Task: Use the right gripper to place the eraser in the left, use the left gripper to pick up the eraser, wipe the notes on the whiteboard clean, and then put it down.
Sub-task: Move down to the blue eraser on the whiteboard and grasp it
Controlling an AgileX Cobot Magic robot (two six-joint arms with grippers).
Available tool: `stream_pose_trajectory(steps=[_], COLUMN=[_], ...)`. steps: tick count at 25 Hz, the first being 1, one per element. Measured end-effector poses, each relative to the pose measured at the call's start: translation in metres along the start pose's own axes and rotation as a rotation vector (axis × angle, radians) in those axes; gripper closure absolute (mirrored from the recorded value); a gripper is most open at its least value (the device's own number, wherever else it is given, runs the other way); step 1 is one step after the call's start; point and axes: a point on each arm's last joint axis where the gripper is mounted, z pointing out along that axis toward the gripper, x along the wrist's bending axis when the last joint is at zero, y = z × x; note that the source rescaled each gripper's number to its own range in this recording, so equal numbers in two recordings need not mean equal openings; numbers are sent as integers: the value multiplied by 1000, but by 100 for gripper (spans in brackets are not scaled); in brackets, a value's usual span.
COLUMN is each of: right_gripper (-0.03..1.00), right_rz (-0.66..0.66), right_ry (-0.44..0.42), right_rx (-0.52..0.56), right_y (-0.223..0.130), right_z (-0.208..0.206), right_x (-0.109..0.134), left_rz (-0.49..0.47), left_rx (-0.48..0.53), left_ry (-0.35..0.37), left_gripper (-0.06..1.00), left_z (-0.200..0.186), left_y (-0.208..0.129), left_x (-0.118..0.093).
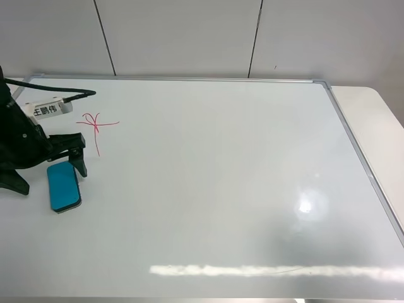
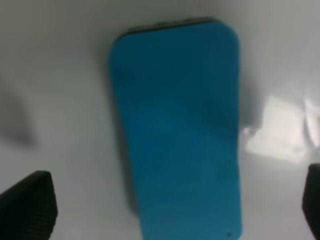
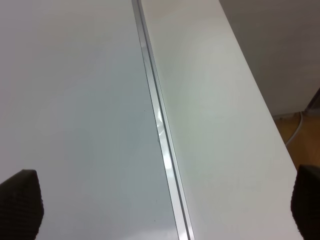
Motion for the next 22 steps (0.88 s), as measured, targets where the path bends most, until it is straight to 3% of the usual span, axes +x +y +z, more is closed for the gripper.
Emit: stream_pose_trajectory(steps=[16,18,19,22], right_gripper=[-3,-3,-3,-3], right_rz=[0,0,0,0], right_ry=[0,0,0,0], right_rx=[0,0,0,0], right_y=[0,0,0,0], right_z=[0,0,0,0], right_x=[0,0,0,0], left_rz=[47,45,42,41], left_rx=[-10,-13,-20,-42], left_ry=[13,13,10,8], left_gripper=[-3,13,28,88], left_z=[16,16,16,16], left_y=[0,0,1,3], left_x=[-8,-8,-8,-9])
